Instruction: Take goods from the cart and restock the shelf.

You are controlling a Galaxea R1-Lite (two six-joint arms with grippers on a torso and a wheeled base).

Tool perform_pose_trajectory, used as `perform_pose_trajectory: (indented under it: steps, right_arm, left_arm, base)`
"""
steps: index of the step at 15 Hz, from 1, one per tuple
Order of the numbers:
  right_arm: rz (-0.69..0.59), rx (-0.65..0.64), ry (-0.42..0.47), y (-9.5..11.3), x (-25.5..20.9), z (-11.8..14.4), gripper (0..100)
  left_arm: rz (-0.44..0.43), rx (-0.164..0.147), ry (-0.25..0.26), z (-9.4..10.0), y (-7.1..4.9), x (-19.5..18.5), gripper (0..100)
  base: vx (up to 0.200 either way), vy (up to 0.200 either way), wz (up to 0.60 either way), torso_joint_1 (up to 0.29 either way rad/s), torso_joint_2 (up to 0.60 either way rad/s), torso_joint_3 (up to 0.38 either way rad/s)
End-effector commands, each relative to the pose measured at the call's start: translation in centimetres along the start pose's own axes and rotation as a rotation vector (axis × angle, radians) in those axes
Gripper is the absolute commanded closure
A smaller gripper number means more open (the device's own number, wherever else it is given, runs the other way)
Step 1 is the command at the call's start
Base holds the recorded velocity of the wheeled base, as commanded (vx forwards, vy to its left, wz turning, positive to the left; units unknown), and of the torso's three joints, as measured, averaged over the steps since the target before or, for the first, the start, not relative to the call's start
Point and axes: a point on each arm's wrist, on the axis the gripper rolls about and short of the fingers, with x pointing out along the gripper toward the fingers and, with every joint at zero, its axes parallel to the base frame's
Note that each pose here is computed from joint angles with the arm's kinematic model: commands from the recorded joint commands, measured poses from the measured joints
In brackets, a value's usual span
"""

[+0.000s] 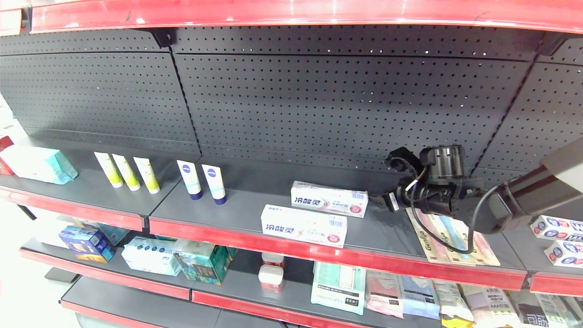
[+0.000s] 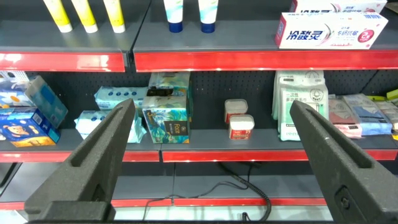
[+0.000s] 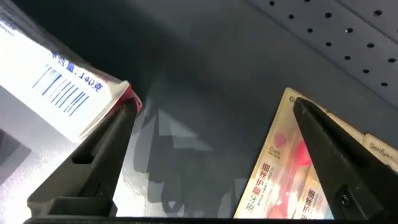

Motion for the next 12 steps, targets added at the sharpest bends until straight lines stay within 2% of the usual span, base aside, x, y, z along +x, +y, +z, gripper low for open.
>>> perform_pose_trajectory:
  steps: [1, 12]
  right_arm:
    - [0.003, -0.004, -0.004, 0.36, 0.13, 0.19, 0]
    - [0.017, -0.002, -0.02, 1.07, 0.41, 0.72, 0]
  left_arm:
    - [0.0, 0.0, 0.002, 0.0, 0.0, 0.01, 0]
    - [0.0, 0.0, 0.002, 0.0, 0.0, 0.01, 0]
  base:
    - [0.0, 0.0, 0.0, 0.0, 0.0, 0.0]
    - [0.0, 0.0, 0.0, 0.0, 0.0, 0.0]
